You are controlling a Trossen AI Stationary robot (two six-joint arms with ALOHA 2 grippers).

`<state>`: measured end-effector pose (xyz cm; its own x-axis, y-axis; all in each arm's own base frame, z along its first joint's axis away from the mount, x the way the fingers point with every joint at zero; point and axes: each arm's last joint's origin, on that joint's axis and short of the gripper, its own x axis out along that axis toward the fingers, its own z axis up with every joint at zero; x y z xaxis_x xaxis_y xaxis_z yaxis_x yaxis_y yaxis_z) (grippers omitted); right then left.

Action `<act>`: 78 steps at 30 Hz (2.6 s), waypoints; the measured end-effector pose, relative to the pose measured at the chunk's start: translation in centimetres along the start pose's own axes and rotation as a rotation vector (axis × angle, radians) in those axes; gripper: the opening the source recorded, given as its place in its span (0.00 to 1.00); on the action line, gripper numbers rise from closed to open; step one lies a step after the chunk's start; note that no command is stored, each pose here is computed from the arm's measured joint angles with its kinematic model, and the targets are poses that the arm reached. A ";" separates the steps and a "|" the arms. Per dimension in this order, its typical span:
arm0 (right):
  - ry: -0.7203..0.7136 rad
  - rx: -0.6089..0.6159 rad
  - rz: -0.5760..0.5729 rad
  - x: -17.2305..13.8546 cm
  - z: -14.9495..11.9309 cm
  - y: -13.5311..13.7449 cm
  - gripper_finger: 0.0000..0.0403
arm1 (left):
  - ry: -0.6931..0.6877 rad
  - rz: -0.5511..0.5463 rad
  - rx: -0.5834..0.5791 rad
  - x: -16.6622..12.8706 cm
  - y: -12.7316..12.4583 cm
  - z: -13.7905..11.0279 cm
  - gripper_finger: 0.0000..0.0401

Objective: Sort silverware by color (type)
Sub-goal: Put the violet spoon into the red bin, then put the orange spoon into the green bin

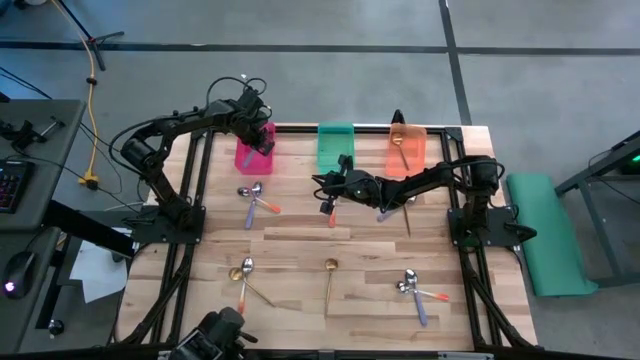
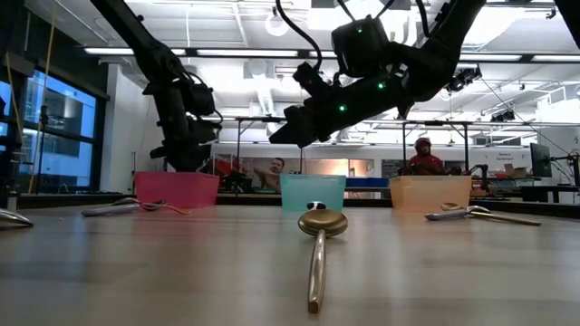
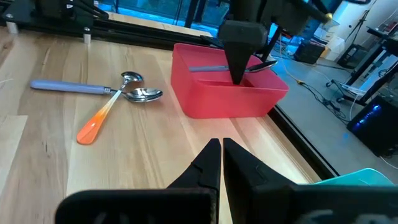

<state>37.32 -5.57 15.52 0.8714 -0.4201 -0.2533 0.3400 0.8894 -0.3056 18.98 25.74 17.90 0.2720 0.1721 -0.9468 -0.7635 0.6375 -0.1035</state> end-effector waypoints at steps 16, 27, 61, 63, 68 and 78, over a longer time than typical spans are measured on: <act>0.004 -0.003 -0.012 0.1 -0.1 -0.5 0.00 | 0.001 0.039 0.016 1.5 0.1 0.3 0.06; 0.005 -0.010 -0.015 0.2 -0.1 -0.6 0.00 | -0.052 0.127 0.130 0.3 -0.8 0.7 0.15; 0.326 0.198 0.142 -15.3 0.1 1.2 0.00 | -1.094 -0.474 0.587 -4.6 -10.4 -17.5 0.00; 0.383 0.222 0.137 -16.6 0.2 1.9 0.00 | -1.091 -0.510 0.614 -4.4 -10.8 -18.1 0.00; 0.514 0.245 0.156 -19.2 0.3 3.7 0.00 | -1.081 -0.577 0.676 -4.0 -11.7 -19.4 0.00; 0.570 0.370 0.258 -23.8 1.9 8.4 0.13 | -1.093 -0.623 0.780 -4.2 -12.7 -20.3 0.00</act>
<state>20.09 12.27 20.75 0.6543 -0.1274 -0.7454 0.3339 0.9331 0.1337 15.61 1.67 16.97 0.9960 -0.0331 -0.0824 0.0432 0.9913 0.1240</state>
